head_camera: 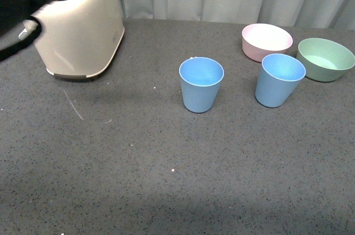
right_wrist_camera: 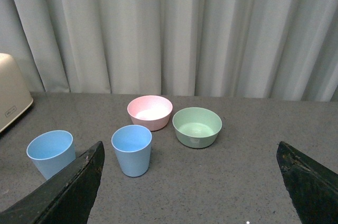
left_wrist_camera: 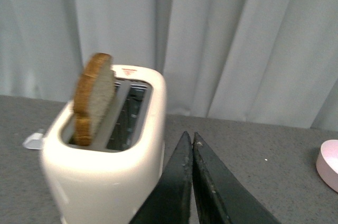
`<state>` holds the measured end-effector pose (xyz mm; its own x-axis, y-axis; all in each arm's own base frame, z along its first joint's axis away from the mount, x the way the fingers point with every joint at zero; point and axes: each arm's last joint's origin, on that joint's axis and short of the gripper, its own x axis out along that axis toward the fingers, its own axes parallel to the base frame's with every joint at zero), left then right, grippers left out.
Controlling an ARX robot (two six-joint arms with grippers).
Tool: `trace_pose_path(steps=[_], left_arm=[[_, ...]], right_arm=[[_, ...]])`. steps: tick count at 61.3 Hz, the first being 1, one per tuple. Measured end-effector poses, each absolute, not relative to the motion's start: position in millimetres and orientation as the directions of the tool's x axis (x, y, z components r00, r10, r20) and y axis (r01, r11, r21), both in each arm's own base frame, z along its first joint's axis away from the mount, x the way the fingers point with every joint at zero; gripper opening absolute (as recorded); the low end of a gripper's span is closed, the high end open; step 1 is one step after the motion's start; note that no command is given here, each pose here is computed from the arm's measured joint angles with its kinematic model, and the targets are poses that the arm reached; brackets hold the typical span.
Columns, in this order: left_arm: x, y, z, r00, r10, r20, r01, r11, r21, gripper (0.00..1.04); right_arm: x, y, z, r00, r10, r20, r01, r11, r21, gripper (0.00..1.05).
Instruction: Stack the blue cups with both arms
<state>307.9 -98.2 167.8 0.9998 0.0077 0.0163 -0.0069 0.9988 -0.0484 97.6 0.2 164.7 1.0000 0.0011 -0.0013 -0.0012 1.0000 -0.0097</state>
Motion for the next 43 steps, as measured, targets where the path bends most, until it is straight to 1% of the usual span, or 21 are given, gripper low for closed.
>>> trace_pose_path(steps=[1, 12, 22, 28, 43], left_arm=[[302.4, -93.0, 168.9, 1.000, 0.007, 0.022, -0.006, 0.999, -0.047, 0.04], [258.8, -61.2, 160.3, 1.000, -0.005, -0.016, 0.005, 1.000, -0.015, 0.04], [222.2, -37.3, 162.9, 1.000, -0.008, -0.005, 0.008, 1.000, -0.010, 0.04], [204.0, -26.4, 161.1, 1.000, 0.002, -0.015, -0.002, 1.000, -0.007, 0.04], [177.4, -15.4, 161.8, 1.000, -0.005, -0.014, 0.004, 1.000, -0.007, 0.04]], right_arm=[[97.6, 0.2, 164.7, 1.000, 0.001, -0.001, -0.001, 1.000, -0.010, 0.95], [97.6, 0.2, 164.7, 1.000, 0.003, -0.001, -0.003, 1.000, -0.010, 0.95], [97.6, 0.2, 164.7, 1.000, 0.002, -0.001, -0.002, 1.000, -0.010, 0.95], [97.6, 0.2, 164.7, 1.000, 0.003, -0.001, -0.003, 1.000, -0.010, 0.95], [97.6, 0.2, 164.7, 1.000, 0.003, -0.001, -0.003, 1.000, -0.010, 0.95]])
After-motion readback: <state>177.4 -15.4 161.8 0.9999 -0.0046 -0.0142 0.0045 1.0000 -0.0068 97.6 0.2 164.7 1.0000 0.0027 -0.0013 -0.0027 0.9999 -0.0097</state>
